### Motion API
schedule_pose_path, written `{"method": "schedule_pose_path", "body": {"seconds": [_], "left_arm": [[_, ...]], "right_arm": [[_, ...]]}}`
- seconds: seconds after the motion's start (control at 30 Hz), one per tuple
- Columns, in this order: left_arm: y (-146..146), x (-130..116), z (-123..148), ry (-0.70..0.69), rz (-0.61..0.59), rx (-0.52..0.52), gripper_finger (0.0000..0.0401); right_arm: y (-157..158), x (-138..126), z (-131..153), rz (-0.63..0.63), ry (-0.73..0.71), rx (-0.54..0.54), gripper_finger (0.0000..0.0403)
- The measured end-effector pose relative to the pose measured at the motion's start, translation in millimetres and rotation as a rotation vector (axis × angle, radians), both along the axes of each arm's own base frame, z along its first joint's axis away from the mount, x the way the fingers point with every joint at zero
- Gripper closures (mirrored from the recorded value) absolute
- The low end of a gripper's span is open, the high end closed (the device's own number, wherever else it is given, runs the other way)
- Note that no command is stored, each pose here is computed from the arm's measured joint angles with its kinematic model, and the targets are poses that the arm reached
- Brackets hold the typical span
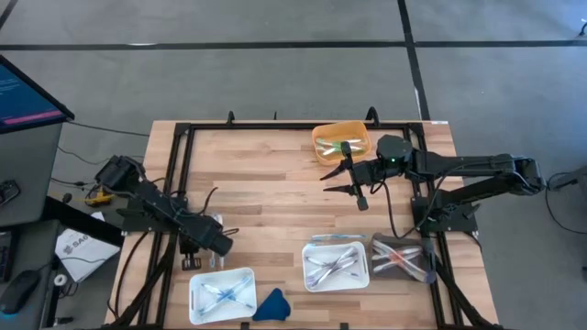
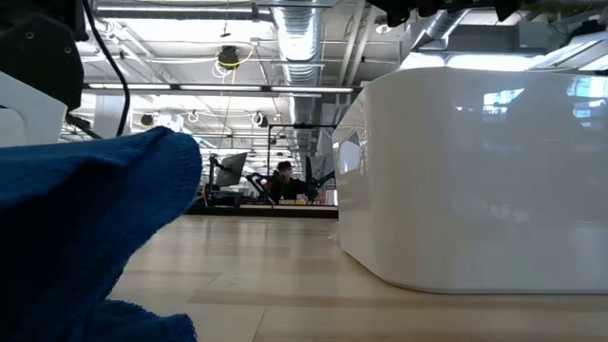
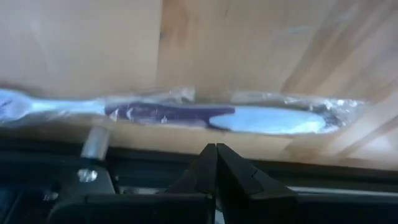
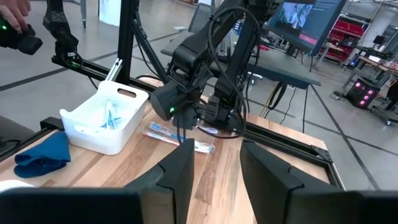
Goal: Pick & Place Toothbrushes
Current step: Put the violet toothbrush into the right white bin
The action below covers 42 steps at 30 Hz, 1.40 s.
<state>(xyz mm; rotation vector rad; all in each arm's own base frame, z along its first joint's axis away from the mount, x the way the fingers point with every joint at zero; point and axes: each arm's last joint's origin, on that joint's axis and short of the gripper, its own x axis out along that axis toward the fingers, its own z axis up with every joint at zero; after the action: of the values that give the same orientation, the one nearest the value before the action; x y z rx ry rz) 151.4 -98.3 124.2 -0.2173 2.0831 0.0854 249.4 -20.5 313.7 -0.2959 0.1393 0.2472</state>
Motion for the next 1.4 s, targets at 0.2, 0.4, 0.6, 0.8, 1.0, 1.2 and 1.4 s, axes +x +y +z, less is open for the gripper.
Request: {"method": "schedule_pose_path", "body": {"seconds": [0.2,0.4,0.6,0.8,1.0,1.2,1.4], "left_arm": [[3,-6,-13,-0.033,0.003,-0.025,0.0401],[12,-2,-14,-0.041,0.016,-0.038,0.0401],[31,8,-16,-0.083,0.025,-0.075,0.0401],[49,16,-16,-0.119,0.046,-0.108,0.0401],[58,37,-8,-0.241,0.026,-0.113,0.0401],[70,68,3,-0.455,0.005,-0.095,0.0401],[85,97,8,-0.722,0.014,-0.075,0.0401]], "right_arm": [[0,0,0,0.001,0.0,0.0,0.028],[0,0,0,0.001,-0.002,0.0,0.028],[0,0,1,0.001,-0.014,-0.001,0.028],[0,0,1,0.001,-0.016,-0.002,0.028],[0,0,1,0.001,-0.015,-0.002,0.028],[0,0,1,0.001,-0.015,-0.002,0.028],[0,0,1,-0.002,-0.009,0.014,0.028]]}}
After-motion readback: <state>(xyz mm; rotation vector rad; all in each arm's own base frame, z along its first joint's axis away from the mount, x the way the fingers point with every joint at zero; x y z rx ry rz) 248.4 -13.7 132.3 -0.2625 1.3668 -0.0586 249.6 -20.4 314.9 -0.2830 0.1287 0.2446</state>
